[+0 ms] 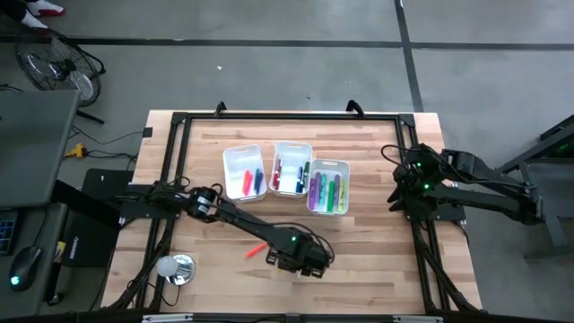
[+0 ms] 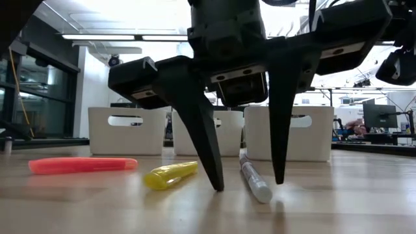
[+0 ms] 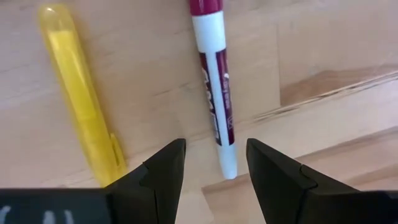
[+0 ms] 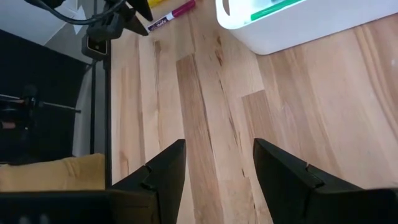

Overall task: Pick & Place Markers
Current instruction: Put the violet marker into the middle white bin

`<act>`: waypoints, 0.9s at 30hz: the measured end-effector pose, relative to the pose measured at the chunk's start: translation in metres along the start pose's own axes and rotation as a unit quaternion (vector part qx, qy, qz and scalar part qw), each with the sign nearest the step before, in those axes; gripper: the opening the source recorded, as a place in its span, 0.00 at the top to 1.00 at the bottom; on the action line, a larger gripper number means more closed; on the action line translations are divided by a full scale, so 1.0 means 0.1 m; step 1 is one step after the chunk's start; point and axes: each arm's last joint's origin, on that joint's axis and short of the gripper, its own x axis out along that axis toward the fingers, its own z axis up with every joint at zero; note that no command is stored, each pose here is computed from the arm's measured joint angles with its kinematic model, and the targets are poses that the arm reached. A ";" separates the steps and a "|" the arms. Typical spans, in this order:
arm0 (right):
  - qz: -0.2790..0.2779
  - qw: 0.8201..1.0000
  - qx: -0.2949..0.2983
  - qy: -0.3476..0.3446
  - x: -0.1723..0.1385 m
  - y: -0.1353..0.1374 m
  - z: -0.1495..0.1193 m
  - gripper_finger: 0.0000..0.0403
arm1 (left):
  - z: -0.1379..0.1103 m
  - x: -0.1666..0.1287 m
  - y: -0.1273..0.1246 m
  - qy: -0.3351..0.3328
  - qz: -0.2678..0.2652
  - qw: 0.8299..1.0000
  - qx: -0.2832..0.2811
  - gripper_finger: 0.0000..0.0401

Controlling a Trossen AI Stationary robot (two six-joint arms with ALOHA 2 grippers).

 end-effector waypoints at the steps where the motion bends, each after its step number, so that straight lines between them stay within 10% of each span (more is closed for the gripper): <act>1: 0.000 1.000 -0.003 -0.001 0.00 0.00 0.00 0.56 | 0.00 0.00 0.00 -0.003 0.000 1.000 -0.001 0.57; 27: -0.003 1.000 -0.007 -0.002 0.00 0.00 0.00 0.56 | 0.21 0.20 0.00 -0.018 0.014 1.000 0.010 0.74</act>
